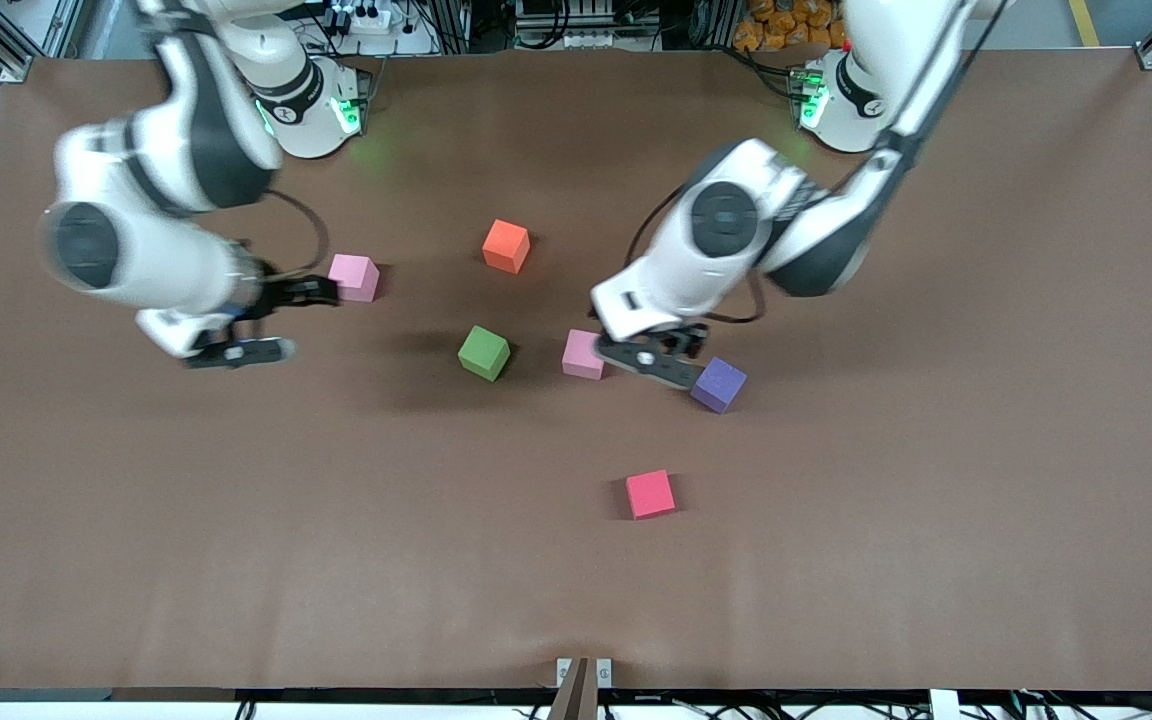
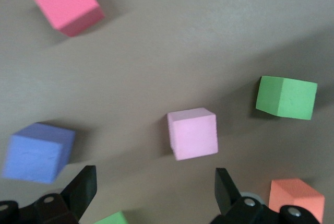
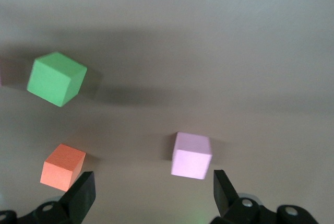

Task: Arrange blocks into number 1
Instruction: 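Grasp a pink cube with each gripper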

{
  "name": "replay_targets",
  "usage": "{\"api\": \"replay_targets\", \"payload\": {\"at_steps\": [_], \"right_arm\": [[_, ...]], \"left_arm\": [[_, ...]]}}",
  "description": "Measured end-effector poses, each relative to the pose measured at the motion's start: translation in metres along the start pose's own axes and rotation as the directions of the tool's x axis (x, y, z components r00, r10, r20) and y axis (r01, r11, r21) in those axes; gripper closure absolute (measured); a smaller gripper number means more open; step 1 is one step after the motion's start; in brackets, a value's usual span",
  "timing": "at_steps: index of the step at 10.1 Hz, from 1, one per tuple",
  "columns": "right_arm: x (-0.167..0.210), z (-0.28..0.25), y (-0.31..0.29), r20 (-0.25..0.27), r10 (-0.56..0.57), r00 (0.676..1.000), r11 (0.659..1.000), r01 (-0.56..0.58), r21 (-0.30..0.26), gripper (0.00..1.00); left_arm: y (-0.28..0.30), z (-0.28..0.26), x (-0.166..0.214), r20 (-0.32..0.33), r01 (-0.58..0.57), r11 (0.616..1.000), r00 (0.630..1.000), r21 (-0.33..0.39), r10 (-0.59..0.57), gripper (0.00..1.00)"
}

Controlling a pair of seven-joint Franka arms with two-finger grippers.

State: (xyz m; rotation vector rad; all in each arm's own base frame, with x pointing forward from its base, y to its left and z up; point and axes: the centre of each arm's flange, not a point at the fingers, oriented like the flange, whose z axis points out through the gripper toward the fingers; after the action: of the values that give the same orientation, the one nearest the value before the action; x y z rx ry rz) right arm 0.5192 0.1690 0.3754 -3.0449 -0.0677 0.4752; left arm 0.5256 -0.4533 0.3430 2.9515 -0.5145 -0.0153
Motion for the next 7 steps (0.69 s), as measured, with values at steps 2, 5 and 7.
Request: {"api": "replay_targets", "payload": {"at_steps": [2,5,7], "right_arm": [[-0.019,0.063,-0.005,0.076,0.008,0.997,0.999,-0.005,-0.035,0.00],[-0.031,0.108,0.022,0.129,0.053,0.990,0.998,-0.047,-0.049,0.00],[-0.031,0.133,0.041,0.143,0.088,0.986,0.996,-0.081,-0.048,0.00]], "left_arm": [[0.021,0.044,-0.006,0.011,-0.018,1.000,1.000,0.003,0.018,0.00],[0.033,0.087,-0.012,0.029,-0.009,1.000,1.000,-0.010,0.010,0.00],[0.044,0.107,-0.019,0.042,-0.006,1.000,0.999,0.002,0.006,0.00]]}}
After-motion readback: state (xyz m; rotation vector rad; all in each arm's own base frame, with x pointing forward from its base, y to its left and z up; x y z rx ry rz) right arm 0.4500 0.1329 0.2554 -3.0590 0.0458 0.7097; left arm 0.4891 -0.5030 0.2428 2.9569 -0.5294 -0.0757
